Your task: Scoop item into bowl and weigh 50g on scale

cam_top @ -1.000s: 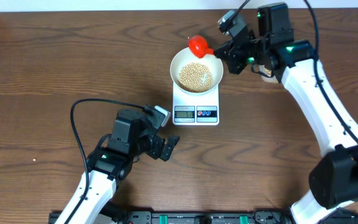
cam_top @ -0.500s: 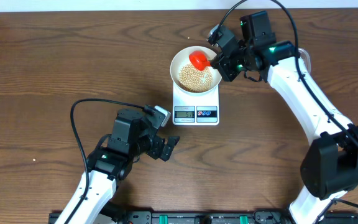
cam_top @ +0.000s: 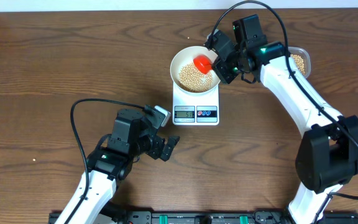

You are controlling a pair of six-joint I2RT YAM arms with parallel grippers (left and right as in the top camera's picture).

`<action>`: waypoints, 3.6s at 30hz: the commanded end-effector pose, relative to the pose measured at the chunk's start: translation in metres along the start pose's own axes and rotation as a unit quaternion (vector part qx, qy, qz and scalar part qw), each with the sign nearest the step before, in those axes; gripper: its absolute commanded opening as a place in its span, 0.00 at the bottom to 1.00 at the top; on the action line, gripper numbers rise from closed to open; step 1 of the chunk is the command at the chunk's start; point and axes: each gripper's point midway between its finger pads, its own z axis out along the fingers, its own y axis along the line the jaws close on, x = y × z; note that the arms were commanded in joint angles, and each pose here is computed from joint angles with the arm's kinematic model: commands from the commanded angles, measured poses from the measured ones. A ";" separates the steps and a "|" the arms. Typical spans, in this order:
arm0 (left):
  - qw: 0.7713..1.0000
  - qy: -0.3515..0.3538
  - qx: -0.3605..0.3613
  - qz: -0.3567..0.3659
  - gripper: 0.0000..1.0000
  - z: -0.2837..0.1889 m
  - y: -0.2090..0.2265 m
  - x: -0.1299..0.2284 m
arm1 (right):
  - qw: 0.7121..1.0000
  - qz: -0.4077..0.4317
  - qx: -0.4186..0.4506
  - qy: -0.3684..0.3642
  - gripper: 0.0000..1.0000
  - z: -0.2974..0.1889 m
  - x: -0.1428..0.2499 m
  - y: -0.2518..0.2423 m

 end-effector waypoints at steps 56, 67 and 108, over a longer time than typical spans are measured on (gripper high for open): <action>1.000 -0.001 0.000 -0.005 1.00 0.000 0.000 0.000 | 0.988 0.065 -0.103 -0.099 0.01 -0.047 -0.034 -0.006; 1.000 -0.001 0.000 -0.005 1.00 0.000 0.000 0.000 | 0.989 0.067 -0.093 -0.098 0.01 -0.049 -0.033 -0.011; 1.000 -0.001 0.000 -0.005 1.00 0.000 0.000 0.000 | 0.929 0.234 -0.212 -0.193 0.01 -0.136 -0.011 -0.069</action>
